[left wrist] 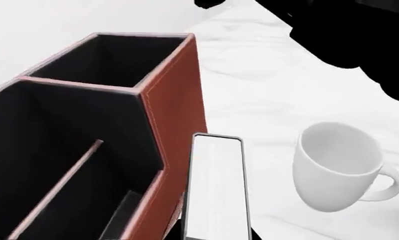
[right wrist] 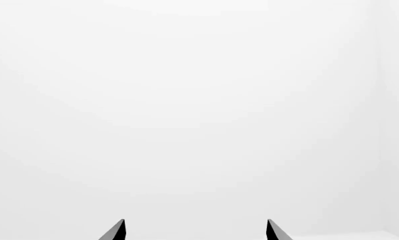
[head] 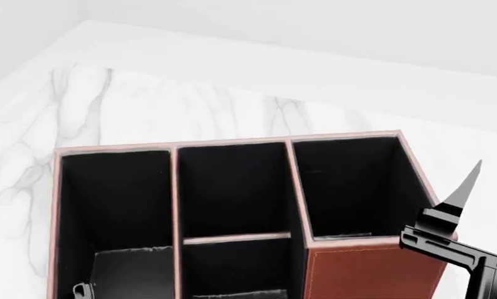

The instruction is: Pick up the book and place it in the front compartment of the caddy.

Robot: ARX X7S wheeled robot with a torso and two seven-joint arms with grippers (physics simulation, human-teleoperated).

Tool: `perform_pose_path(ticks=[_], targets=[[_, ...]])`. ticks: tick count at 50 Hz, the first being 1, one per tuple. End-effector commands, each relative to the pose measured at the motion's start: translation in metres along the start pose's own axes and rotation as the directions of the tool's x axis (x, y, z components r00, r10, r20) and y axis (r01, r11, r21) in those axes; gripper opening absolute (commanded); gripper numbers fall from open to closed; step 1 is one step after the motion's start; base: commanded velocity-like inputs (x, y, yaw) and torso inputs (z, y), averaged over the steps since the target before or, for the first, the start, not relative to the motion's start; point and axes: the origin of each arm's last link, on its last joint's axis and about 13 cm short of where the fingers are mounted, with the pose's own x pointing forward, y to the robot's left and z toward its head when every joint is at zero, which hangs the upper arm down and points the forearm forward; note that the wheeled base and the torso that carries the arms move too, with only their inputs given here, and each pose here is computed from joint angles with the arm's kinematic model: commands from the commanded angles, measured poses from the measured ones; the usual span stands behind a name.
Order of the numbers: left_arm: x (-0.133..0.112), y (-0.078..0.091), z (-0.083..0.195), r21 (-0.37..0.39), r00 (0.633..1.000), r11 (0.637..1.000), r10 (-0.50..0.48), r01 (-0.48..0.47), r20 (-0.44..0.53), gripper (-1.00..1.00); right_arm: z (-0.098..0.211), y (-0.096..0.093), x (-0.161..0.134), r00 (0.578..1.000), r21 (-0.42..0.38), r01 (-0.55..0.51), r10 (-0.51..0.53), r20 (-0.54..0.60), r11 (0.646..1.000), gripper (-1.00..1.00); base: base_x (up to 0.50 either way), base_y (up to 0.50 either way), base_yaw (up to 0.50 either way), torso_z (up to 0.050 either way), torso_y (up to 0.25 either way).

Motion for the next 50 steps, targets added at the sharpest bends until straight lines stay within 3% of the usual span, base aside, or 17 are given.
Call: perform_pose_path(ticks=[1, 7, 9, 20, 43, 49, 50], targets=[[-0.01, 0.011, 0.033, 0.165, 0.995, 0.984, 0.051, -0.064, 0.082, -1.0, -0.001, 0.0, 0.0, 1.0, 0.0, -0.001, 0.001, -0.002, 1.0, 1.0, 0.0, 0.0, 0.0, 0.0, 0.0], [-0.01, 0.022, 0.043, 0.264, 0.991, 0.961, 0.047, -0.078, 0.122, -1.0, 0.0, 0.0, 0.001, 1.0, 0.003, 0.002, -0.002, -0.002, 1.0, 1.0, 0.0, 0.0, 0.0, 0.0, 0.0], [-0.011, 0.025, 0.049, 0.322, 0.991, 0.943, 0.048, -0.087, 0.128, -1.0, 0.0, 0.0, 0.001, 1.0, 0.003, 0.001, -0.001, -0.004, 1.0, 1.0, 0.0, 0.0, 0.0, 0.0, 0.0], [-0.008, 0.044, 0.065, 0.485, 0.99, 0.868, 0.047, -0.105, 0.131, -1.0, -0.002, -0.001, 0.002, 1.0, 0.001, 0.002, -0.002, -0.004, 1.0, 1.0, 0.0, 0.0, 0.0, 0.0, 0.002], [0.007, 0.068, 0.085, 0.584, 0.986, 0.802, 0.035, -0.124, 0.161, -1.0, -0.003, -0.019, 0.018, 0.991, -0.029, 0.136, -0.136, 0.001, 0.99, 1.0, 0.0, 0.0, 0.0, 0.0, 0.001], [0.014, 0.075, 0.09, 0.622, 0.981, 0.77, 0.025, -0.141, 0.192, -1.0, -0.004, -0.023, 0.021, 0.987, -0.033, 0.161, -0.161, 0.0, 0.986, 1.0, 0.0, 0.0, 0.0, 0.0, 0.002], [0.017, 0.078, 0.091, 0.641, 0.977, 0.751, 0.025, -0.159, 0.213, -1.0, -0.004, -0.023, 0.021, 0.987, -0.037, 0.162, -0.162, 0.001, 0.986, 1.0, 0.0, 0.0, 0.0, 0.0, 0.0]])
